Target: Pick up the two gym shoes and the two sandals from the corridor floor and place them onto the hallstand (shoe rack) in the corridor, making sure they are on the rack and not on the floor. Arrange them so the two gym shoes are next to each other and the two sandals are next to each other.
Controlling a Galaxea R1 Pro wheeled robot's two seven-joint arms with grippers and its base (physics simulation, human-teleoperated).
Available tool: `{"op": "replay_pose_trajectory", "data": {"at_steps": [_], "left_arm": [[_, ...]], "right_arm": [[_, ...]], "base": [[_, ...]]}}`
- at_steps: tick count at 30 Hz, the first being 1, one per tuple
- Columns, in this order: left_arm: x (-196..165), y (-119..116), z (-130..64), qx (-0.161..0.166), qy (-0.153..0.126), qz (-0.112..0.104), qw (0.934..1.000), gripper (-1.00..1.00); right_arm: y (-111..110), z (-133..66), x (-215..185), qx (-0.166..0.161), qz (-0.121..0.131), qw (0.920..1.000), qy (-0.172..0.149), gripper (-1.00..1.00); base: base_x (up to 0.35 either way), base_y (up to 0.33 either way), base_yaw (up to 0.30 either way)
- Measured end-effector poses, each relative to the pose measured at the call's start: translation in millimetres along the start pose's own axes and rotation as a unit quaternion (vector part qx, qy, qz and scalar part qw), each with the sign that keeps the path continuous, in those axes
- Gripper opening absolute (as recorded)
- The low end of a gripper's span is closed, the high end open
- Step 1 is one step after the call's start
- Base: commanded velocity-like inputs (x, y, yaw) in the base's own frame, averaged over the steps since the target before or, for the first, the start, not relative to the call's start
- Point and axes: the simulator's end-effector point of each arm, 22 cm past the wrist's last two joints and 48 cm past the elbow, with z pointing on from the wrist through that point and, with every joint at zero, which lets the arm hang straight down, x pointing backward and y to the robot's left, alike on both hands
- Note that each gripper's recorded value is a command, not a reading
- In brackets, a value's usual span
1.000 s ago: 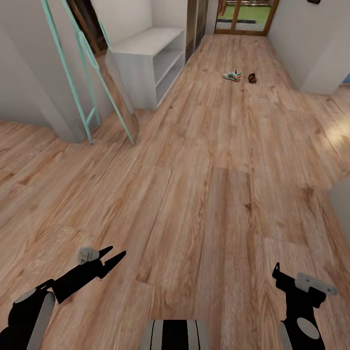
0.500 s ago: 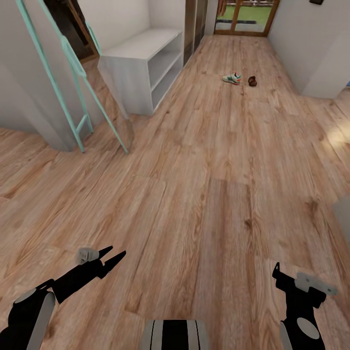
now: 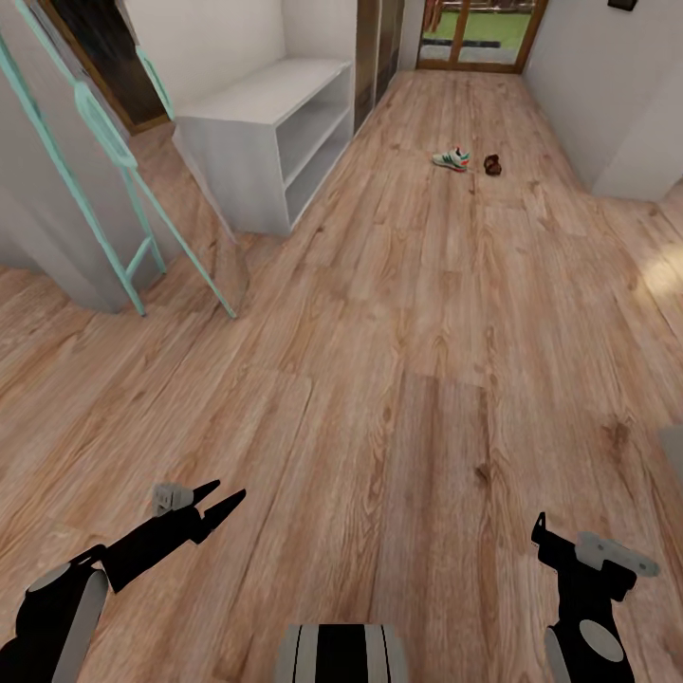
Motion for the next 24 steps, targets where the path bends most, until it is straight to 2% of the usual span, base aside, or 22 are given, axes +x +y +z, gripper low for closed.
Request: {"op": "replay_pose_trajectory", "data": {"at_steps": [24], "left_arm": [[0.0, -0.1, 0.1, 0.0, 0.0, 0.0, 1.0, 1.0]], "right_arm": [[-0.4, 0.1, -0.1, 0.001, 0.0, 1.0, 0.0, 1.0]], "base": [[0.323, -0.142, 0.0]]}}
